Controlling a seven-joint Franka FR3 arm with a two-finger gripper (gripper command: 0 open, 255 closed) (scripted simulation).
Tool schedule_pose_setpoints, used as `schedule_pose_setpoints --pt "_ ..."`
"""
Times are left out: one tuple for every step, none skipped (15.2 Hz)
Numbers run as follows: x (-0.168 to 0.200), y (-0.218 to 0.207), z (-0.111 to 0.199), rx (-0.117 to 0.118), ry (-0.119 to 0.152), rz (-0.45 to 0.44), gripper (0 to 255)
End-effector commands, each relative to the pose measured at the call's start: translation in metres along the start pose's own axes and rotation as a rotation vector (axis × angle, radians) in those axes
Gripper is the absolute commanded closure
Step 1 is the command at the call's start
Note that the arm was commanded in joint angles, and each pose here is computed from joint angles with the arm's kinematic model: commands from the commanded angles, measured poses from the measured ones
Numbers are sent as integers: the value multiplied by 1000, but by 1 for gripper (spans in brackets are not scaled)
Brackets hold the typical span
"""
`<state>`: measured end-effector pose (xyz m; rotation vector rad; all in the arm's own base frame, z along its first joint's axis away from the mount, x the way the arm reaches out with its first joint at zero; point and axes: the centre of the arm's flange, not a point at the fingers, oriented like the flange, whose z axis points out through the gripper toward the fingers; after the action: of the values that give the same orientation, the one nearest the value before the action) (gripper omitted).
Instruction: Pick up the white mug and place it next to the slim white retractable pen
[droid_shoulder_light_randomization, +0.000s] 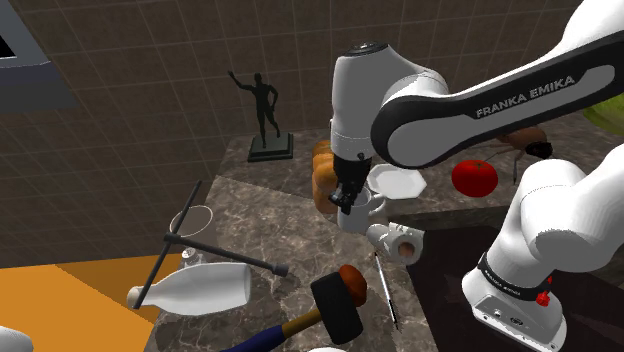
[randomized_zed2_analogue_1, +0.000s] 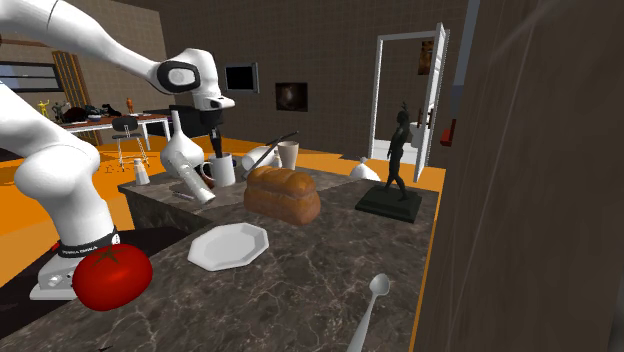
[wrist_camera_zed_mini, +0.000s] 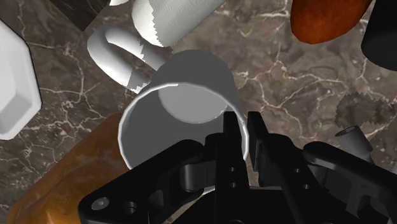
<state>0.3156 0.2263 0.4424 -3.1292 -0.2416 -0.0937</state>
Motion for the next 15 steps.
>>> schedule_pose_setpoints --pt "-2 0 10 0 1 0 255" --pt "-2 0 15 0 1 0 255" --pt "-2 0 21 0 1 0 255" --pt "-3 0 26 0 1 0 255" --pt "-3 0 31 0 1 0 255" --pt "-3 0 37 0 1 0 255" --pt "-4 0 42 0 1 0 255" --pt "-4 0 47 0 1 0 255" --pt "-4 0 52 0 1 0 255" --pt "-4 0 58 0 1 0 255" --pt "-5 0 59 0 1 0 255" --pt "-5 0 59 0 1 0 255" --pt "-5 0 59 0 1 0 255" --pt "-5 0 59 0 1 0 255" --pt "-5 0 59 0 1 0 255"
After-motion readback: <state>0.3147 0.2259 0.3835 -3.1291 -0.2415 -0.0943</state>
